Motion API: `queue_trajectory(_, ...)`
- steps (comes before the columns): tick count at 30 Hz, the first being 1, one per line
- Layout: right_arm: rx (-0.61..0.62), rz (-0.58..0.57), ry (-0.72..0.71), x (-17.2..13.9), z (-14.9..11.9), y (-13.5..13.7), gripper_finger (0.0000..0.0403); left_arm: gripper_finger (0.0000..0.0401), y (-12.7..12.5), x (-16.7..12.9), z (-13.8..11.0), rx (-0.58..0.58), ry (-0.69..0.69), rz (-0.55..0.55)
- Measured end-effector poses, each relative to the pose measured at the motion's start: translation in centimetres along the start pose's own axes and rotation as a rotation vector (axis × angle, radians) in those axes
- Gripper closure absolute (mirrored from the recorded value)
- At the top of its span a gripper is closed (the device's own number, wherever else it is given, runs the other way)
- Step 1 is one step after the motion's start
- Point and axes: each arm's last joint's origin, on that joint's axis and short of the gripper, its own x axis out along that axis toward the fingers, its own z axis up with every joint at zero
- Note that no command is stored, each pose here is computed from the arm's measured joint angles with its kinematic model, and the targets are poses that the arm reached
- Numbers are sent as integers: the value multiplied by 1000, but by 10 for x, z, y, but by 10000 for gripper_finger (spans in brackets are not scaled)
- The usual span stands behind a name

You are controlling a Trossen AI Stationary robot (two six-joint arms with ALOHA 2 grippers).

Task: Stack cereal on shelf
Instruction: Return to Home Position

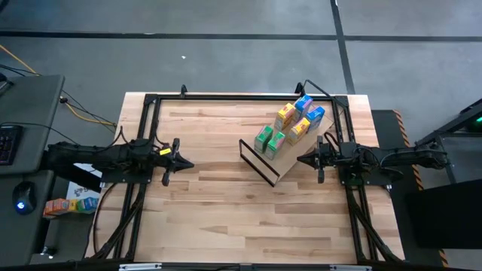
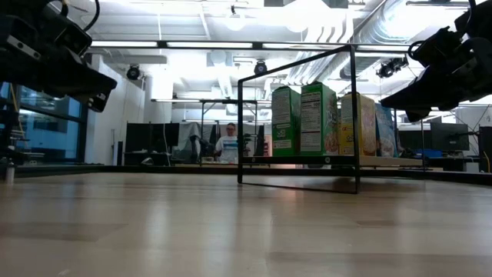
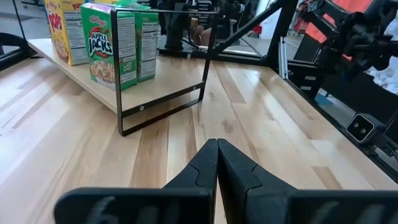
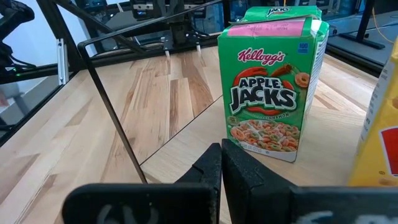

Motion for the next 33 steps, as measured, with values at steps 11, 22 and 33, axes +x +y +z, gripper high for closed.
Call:
queue_trajectory(11, 0, 0, 0, 0, 0, 0, 402, 401, 0, 0, 0, 0, -1, 0)
queue_trajectory(22, 0, 1, 0, 0, 0, 0, 402, 401, -1, -17, 16, 23, -231, 40)
queue_trajectory(33, 0, 3, 1, 0, 0, 0, 402, 401, -1, -17, 18, 26, -251, 37)
